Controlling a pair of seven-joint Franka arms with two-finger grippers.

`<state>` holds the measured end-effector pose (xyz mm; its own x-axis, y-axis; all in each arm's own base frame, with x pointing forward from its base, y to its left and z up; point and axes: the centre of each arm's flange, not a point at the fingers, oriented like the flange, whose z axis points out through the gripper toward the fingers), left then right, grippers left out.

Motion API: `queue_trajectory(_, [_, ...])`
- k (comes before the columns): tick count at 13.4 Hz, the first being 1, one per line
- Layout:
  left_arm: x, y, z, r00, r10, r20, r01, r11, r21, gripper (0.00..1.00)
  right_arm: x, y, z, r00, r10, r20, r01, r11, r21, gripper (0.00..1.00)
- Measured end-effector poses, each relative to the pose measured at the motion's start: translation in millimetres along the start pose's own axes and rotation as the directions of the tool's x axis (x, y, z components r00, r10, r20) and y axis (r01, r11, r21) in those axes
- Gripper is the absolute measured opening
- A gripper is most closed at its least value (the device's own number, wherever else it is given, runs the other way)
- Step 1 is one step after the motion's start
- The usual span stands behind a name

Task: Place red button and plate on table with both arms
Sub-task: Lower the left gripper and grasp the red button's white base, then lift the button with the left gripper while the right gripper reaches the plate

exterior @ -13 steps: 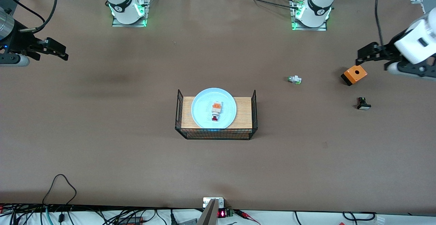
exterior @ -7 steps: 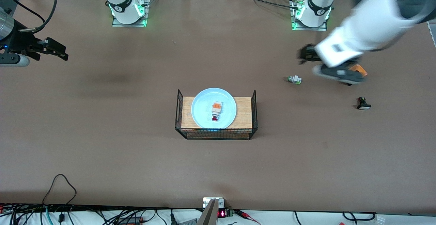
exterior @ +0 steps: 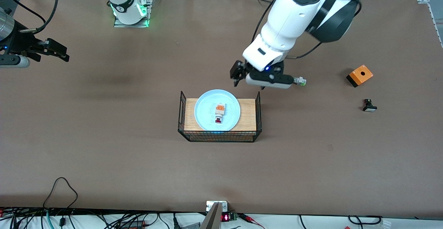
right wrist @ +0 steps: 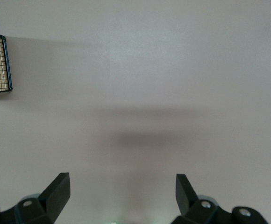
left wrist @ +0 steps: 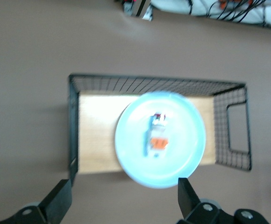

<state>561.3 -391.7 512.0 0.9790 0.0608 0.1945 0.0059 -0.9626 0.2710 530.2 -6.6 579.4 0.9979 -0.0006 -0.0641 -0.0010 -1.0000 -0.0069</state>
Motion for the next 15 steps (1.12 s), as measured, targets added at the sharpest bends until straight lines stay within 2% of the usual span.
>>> queue_trajectory(2, [1.8, 20.7, 25.2, 0.999, 0.032, -0.021, -0.032, 0.999, -0.007, 1.00, 0.3, 0.4, 0.3, 1.000, 0.001, -0.001, -0.001, 1.000, 0.000, 1.00])
queue_trajectory(6, [-5.3, 60.4, 97.2, 0.989, 0.108, -0.101, -0.096, 0.988, 0.118, 1.00, 4.7, 2.0, 4.0, 1.000, 0.005, -0.011, -0.005, 1.000, 0.000, 1.00])
queue_trajectory(9, [-16.9, 75.3, 132.4, 0.977, 0.163, -0.137, -0.133, 0.970, 0.203, 1.00, 8.5, 2.8, 10.4, 1.000, 0.008, -0.002, -0.008, 1.000, -0.001, 1.00])
queue_trajectory(15, [-35.1, 82.5, 182.6, 0.970, 0.208, -0.128, -0.179, 0.961, 0.211, 1.00, 11.1, 4.1, 13.6, 1.000, 0.013, -0.001, -0.013, 1.000, -0.001, 1.00])
